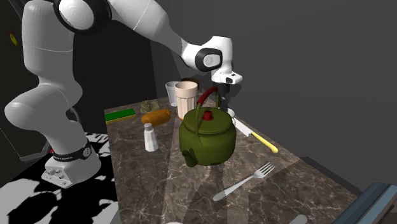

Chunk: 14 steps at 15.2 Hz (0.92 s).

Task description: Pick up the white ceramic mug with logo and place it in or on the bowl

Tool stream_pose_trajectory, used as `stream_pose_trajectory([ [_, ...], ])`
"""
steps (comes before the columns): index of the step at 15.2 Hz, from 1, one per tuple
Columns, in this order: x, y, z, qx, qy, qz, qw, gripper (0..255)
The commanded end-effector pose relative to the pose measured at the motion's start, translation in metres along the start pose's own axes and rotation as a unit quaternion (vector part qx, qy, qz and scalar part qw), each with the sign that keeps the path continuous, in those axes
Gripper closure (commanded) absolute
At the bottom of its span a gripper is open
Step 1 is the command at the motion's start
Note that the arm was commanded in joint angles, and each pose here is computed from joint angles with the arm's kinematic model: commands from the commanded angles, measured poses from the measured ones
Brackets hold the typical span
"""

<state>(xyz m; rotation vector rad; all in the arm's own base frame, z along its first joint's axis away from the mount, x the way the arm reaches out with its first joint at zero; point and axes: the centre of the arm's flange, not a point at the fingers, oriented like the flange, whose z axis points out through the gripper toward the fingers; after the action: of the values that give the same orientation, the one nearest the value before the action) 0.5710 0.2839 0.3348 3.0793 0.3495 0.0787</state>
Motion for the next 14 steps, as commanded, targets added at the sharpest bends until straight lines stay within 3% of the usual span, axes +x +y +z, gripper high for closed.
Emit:
stream_pose_trajectory([
  [1, 0.0, 0.0, 0.0, 0.0, 0.0, 0.0, 1.0, 0],
  [2, 0.0, 0.0, 0.0, 0.0, 0.0, 0.0, 1.0, 255],
  [11, 0.0, 0.0, 0.0, 0.0, 0.0, 0.0, 1.0, 255],
  [14, 0.001, 0.001, -0.016, 0.0, 0.0, 0.0, 1.0, 255],
])
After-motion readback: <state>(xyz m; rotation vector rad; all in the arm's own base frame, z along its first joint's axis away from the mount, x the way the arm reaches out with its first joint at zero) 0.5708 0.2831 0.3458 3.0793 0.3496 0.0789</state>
